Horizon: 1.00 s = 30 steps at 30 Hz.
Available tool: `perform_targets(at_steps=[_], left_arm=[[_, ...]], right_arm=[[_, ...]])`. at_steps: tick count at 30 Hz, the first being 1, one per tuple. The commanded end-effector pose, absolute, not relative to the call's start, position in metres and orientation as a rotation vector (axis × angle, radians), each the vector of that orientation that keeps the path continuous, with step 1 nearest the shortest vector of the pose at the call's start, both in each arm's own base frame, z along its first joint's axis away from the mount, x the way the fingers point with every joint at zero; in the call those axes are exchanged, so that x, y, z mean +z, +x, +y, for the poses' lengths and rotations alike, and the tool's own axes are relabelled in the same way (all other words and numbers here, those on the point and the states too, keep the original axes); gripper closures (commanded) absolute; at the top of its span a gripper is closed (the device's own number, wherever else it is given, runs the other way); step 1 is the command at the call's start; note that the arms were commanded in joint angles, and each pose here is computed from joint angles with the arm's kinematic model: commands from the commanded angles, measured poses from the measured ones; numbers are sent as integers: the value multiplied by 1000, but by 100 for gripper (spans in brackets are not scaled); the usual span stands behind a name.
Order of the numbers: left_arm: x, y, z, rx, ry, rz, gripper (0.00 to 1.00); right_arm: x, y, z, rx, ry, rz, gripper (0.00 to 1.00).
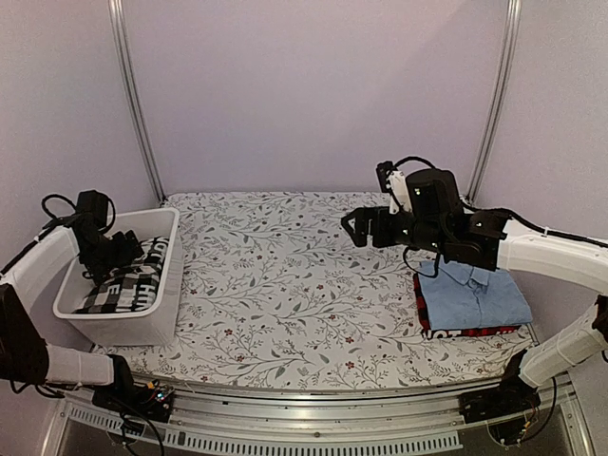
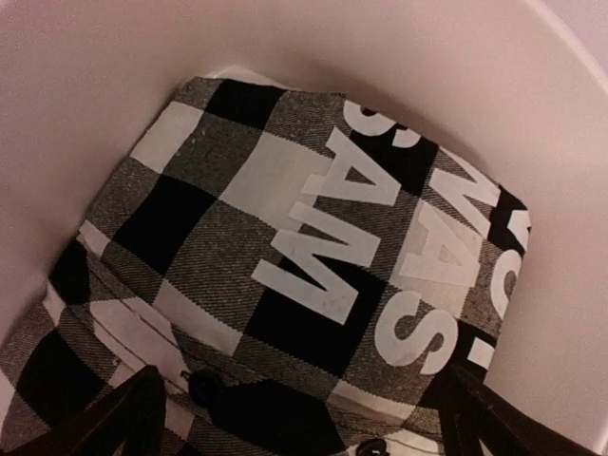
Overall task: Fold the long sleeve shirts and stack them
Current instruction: Pick up the crumpled shirt from the bin.
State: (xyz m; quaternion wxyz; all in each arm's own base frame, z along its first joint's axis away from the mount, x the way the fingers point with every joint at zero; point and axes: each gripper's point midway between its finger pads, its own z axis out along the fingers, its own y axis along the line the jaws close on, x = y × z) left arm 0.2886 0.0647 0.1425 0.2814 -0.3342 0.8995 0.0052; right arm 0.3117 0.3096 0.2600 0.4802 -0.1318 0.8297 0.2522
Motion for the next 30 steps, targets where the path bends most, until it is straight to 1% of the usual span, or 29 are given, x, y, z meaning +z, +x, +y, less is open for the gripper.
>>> perform_targets(at_steps=[1,3,5,6,8,11,12,13,14,15,16,21,30], left_arm=[[126,299,56,-114,-879,2421,0],[120,299,56,-116,-889,2429,5],[117,300,56,-115,-891,2432,17],[116,300,56,-114,-892,2436,26],[116,300,56,-113,-894,2440,47],[118,301,56,-114,-889,2433,71],[119,301,56,-114,-886,2432,77],[120,301,56,-114,-884,2428,85],[122,301,56,-115,-879,2425,89],[123,302,56,-115,-874,2420,96],[125,302,56,-115,-869,2414,100],[151,308,57,-115,-818,2372,100],[255,325,55,-119,-675,2194,100]], right_arm=[[256,306,306,634,-313,2028,1],[257,305,304,634,-307,2023,1],[257,305,303,636,-306,2023,1],[257,304,303,638,-305,2023,1],[257,304,303,637,-307,2023,1],[257,304,303,639,-307,2022,1],[258,304,303,639,-306,2021,1],[257,304,303,637,-307,2021,1],[257,304,303,637,-306,2021,1],[257,304,304,637,-309,2021,1],[259,304,304,639,-311,2018,1],[263,306,304,630,-314,2014,1],[268,307,307,638,-317,2010,1]])
